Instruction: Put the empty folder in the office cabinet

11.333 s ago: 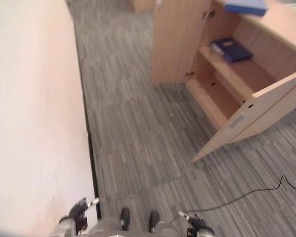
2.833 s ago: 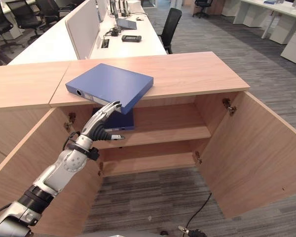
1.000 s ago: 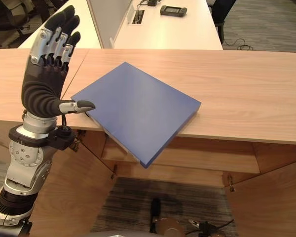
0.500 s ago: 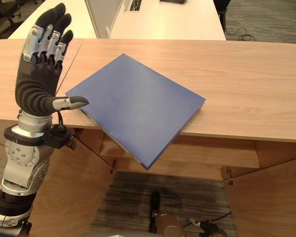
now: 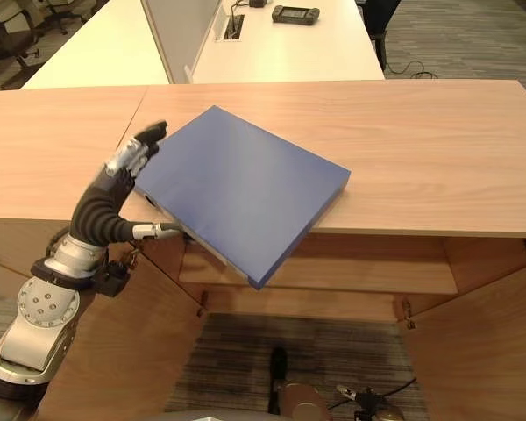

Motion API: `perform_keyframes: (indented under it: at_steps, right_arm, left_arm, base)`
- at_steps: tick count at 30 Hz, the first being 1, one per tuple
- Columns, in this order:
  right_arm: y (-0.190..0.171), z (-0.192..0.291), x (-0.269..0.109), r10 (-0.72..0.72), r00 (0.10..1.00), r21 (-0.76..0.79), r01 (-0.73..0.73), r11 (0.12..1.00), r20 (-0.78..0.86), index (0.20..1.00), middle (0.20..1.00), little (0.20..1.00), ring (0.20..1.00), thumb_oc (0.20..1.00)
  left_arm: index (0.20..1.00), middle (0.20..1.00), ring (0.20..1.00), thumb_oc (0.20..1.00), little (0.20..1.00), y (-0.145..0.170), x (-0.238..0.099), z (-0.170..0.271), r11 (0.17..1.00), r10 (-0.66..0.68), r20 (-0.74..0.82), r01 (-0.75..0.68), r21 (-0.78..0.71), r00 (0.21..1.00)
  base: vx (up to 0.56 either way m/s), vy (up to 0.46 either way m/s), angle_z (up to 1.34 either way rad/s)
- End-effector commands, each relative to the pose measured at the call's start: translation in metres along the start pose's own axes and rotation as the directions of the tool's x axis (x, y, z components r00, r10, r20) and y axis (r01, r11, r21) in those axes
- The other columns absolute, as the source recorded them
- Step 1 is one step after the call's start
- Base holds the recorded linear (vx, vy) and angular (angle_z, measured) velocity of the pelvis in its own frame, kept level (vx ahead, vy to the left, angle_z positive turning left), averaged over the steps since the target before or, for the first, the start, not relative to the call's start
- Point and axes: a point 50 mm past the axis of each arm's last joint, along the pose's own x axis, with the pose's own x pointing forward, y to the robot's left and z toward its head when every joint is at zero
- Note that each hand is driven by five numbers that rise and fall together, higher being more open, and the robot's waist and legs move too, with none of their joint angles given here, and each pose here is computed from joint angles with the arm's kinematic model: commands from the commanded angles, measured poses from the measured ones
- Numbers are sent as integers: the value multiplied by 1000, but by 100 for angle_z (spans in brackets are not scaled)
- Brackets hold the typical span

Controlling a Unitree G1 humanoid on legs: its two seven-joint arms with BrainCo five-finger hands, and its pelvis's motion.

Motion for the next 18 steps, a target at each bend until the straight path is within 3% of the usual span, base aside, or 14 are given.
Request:
perform_keyframes:
  at_steps: [1,18]
  right_arm:
    - [11,-3,0,22,1000,-21,-22,1000,-6,1000,1000,1000,1000,1000]
    - [18,-9,-1,36,999,-31,-36,999,-14,1000,1000,1000,1000,1000]
  left_arm:
    - [1000,1000,1000,1000,1000,-2,-4,1,996,-54,4,53,68,999]
    - [1000,1000,1000,1000,1000,-24,17,1,917,-258,43,231,326,965]
  base:
    - [-12,26,-4]
    - [-3,14,-9]
